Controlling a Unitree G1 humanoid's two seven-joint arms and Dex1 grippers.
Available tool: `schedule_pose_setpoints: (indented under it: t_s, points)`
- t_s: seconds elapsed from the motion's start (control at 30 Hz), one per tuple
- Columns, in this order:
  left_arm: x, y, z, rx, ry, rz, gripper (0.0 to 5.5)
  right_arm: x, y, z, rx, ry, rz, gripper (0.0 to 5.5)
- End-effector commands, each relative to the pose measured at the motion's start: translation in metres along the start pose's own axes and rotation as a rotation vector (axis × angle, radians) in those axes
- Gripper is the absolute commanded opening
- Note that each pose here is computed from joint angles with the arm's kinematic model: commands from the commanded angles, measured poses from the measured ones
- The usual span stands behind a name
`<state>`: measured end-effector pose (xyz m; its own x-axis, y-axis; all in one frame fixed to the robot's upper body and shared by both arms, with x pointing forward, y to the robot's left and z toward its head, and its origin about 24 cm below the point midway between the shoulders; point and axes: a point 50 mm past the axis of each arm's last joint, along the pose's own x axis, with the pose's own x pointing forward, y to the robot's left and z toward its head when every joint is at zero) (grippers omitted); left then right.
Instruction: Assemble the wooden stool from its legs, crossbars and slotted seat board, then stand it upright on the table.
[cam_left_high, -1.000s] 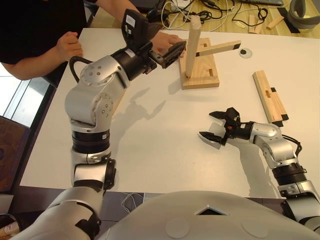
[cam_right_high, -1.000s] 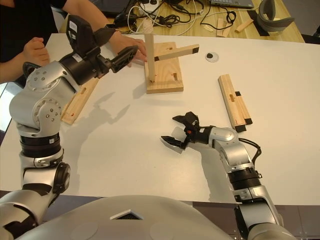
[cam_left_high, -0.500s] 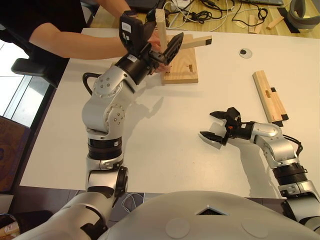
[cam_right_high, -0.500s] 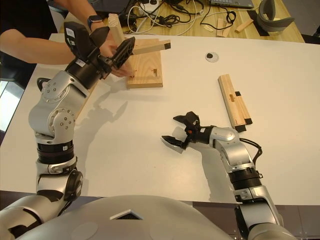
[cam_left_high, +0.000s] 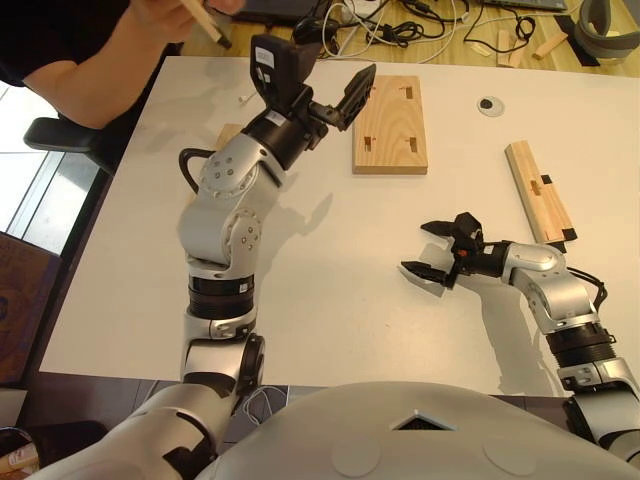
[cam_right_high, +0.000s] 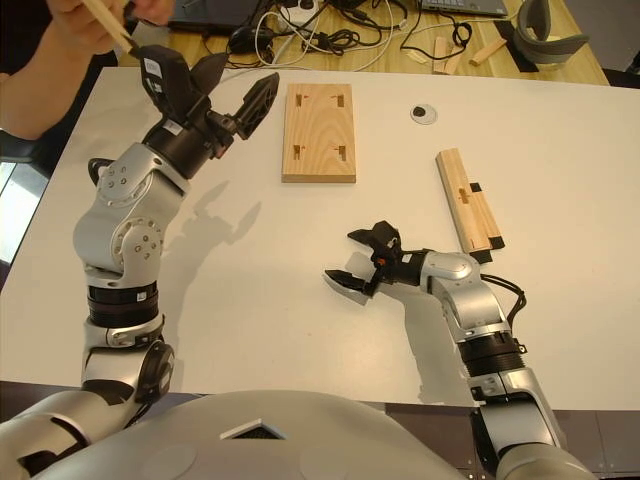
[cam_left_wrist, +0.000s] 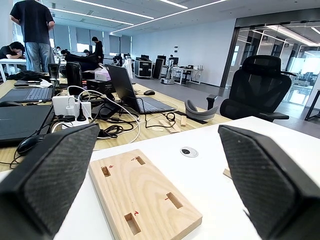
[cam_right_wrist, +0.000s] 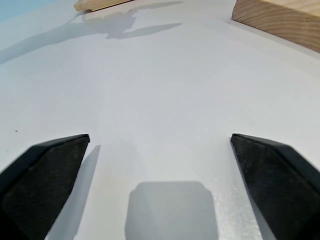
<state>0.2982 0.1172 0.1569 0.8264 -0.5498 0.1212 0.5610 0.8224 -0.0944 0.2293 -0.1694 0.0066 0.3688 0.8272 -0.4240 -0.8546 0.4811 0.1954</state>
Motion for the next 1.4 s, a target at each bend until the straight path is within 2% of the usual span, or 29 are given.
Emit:
schedule_pose_setpoints:
  t_s: [0.03, 0.17, 0.3, 0.43, 0.77, 1.07, 1.4]
  points:
    - [0.004, -0.001, 0.001, 0.003, -0.008, 0.011, 4.4, -0.005, 0.001, -0.024, 0.08, 0.119, -0.03, 5.4]
    - [0.006, 0.006, 0.002, 0.023, -0.048, 0.107, 4.4, -0.004, -0.005, -0.019, 0.067, 0.09, -0.085, 5.4]
    - [0.007, 0.013, 0.008, 0.054, -0.143, 0.207, 4.4, -0.003, -0.022, -0.01, 0.048, 0.008, -0.232, 5.4]
    - [0.008, 0.014, 0.009, 0.044, -0.172, 0.217, 4.4, -0.002, -0.035, -0.004, 0.042, -0.047, -0.343, 5.4]
    - [0.008, 0.016, 0.007, 0.04, -0.145, 0.211, 4.4, 0.0, -0.042, -0.004, 0.038, -0.077, -0.403, 5.4]
    - [0.011, 0.017, 0.01, 0.05, -0.191, 0.276, 4.4, -0.011, -0.072, 0.027, 0.136, -0.332, -0.67, 5.4]
    - [0.013, 0.016, 0.013, 0.035, -0.226, 0.252, 4.4, -0.01, -0.075, 0.036, 0.111, -0.38, -0.715, 5.4]
